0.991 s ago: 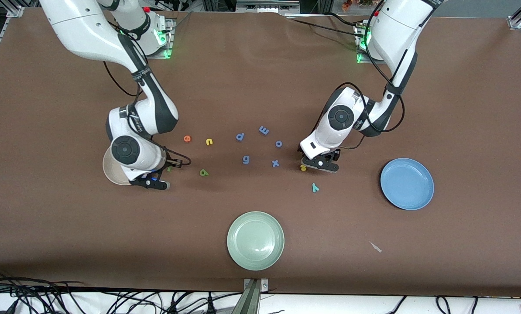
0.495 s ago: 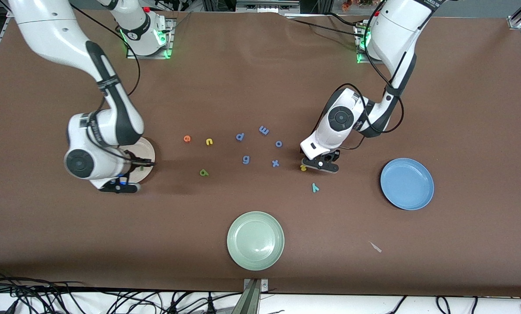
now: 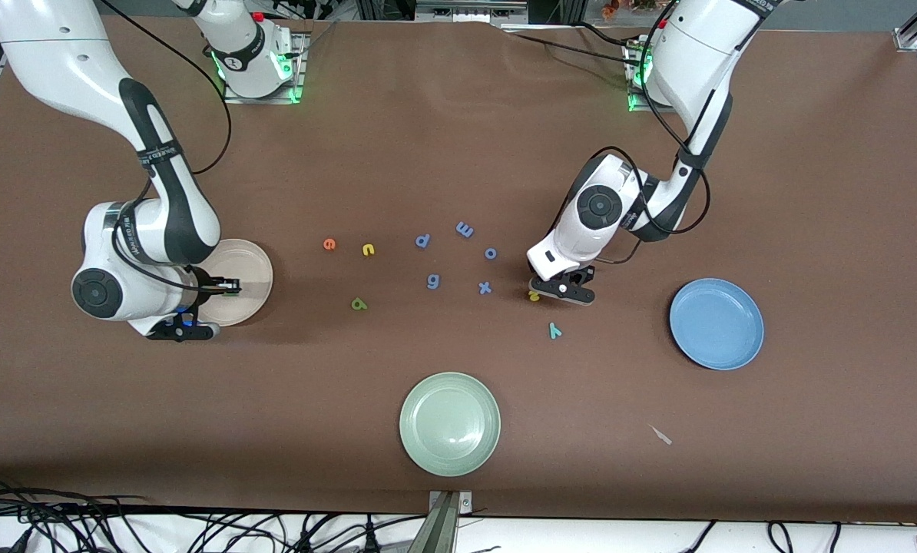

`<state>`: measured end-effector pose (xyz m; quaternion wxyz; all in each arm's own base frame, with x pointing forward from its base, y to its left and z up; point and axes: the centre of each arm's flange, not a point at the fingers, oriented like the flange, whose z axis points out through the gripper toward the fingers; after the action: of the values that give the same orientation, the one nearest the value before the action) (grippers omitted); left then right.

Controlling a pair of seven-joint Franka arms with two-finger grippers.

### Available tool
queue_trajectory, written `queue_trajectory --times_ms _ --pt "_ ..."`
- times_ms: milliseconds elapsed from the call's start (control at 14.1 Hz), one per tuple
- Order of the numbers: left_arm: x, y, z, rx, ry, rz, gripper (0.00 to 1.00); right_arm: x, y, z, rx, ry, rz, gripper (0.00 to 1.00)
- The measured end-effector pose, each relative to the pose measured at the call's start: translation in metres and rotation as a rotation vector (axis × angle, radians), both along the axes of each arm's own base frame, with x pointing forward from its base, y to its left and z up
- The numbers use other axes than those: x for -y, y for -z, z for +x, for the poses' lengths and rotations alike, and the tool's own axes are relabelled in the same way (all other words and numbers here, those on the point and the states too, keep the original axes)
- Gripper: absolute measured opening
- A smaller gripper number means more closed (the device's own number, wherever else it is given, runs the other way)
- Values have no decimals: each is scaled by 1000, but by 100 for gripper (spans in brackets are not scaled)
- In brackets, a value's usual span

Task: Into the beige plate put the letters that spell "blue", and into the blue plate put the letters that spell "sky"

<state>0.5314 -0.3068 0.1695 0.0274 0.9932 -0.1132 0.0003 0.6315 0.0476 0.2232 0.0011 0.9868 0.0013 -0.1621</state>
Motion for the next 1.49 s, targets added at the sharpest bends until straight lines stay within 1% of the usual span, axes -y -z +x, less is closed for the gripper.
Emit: queue_trajectory --times_ms 71,142,212,283,354,425,495,637,779,920,1062,1132,1274,1416,1486 --pt "1 -1 0 2 1 -2 40 -6 -2 -1 -6 10 -3 64" --pt "2 -2 0 5 2 -4 31 -14 -6 -2 -4 24 -4 73" --pt "1 -2 0 5 1 -3 31 -26 -11 -2 0 43 -5 85" --pt "1 -2 1 6 0 -3 26 -40 -18 -4 2 69 -9 94" --pt "0 -3 2 8 -2 -3 17 -56 -24 -7 5 93 -12 100" --pt "-1 -3 3 9 -3 -3 5 -72 -30 -11 8 117 -16 100" --pt "-2 -3 3 10 -3 -3 1 -85 -34 -16 10 134 -19 100" --pt "-2 -3 3 11 -4 -3 1 -102 -38 -28 26 157 -23 100" --pt "-4 -4 5 14 -8 -3 1 -111 -32 -43 66 178 -19 100" --pt "-5 -6 8 22 -13 -6 4 -119 -18 -63 110 200 -10 100" --pt "-4 -22 20 58 -25 -25 21 -128 2 -86 151 227 3 100" --pt "-4 -32 28 74 -42 -41 32 -130 11 -94 166 239 9 100" --pt "-3 -43 36 74 -96 -82 51 -136 21 -106 172 254 13 100" --pt "-1 -38 33 58 -109 -89 70 -145 22 -111 169 264 10 100" --pt "2 -33 30 50 -103 -87 70 -152 23 -115 167 265 7 100"
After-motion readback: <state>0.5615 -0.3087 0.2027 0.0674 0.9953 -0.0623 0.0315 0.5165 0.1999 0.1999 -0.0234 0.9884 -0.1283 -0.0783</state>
